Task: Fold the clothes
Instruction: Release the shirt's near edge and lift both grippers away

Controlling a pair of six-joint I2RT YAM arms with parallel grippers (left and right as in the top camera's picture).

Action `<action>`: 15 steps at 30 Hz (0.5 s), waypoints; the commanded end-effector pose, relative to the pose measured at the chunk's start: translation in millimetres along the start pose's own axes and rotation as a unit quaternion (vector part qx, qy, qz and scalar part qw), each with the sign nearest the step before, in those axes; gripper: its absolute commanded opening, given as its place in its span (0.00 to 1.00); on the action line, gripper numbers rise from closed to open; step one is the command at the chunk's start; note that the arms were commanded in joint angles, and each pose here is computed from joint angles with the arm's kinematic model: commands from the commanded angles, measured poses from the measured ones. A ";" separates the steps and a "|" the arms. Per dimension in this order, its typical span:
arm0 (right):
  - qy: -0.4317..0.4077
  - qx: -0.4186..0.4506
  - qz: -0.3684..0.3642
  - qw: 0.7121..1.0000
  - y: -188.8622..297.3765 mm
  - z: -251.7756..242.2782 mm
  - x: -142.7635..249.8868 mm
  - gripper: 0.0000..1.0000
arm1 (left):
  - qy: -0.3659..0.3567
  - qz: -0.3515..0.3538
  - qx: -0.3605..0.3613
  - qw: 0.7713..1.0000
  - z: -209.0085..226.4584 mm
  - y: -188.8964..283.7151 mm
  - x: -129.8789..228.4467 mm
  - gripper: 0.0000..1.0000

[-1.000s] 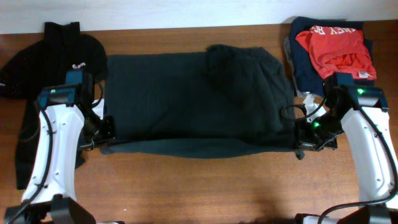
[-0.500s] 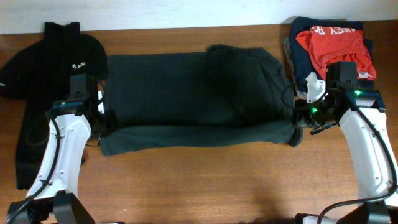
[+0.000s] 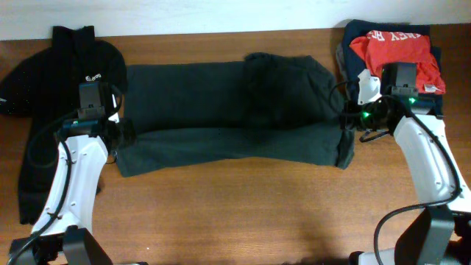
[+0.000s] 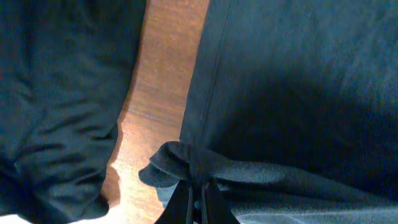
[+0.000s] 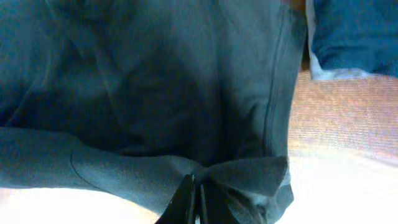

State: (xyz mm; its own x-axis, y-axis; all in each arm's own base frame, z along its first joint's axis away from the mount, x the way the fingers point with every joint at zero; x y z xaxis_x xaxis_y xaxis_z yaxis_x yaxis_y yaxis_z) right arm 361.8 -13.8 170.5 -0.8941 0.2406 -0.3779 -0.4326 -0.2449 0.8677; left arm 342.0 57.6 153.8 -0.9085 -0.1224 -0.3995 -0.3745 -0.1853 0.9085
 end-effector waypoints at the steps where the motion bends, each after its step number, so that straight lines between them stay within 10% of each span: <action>1: 0.016 -0.026 0.007 1.000 -9.8 3.7 -0.5 0.04 | 0.022 0.001 -0.033 0.999 9.8 -5.2 6.5 0.01; 15: 0.059 -0.033 0.018 0.998 -60.0 18.2 -5.6 0.04 | 0.025 -0.021 -0.033 0.999 4.1 -47.1 5.2 0.00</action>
State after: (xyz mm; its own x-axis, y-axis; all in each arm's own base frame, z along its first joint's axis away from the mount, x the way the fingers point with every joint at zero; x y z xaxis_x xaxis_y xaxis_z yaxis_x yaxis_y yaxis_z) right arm 391.0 14.9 135.9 -0.9109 0.1314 -0.3911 -0.4125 -0.3119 0.8559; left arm 352.4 64.7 125.1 -0.8746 -0.1437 -0.4630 -0.4240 -0.2363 0.8743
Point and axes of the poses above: each gripper's point midway between its finger pads, its own y axis back along the fingers, its own z axis along the line the jaws close on, x = y × z, the point moved 4 cm from there along y, back along the fingers, and after that the axes turned 8 degrees about -y, right-handed, at the moved point
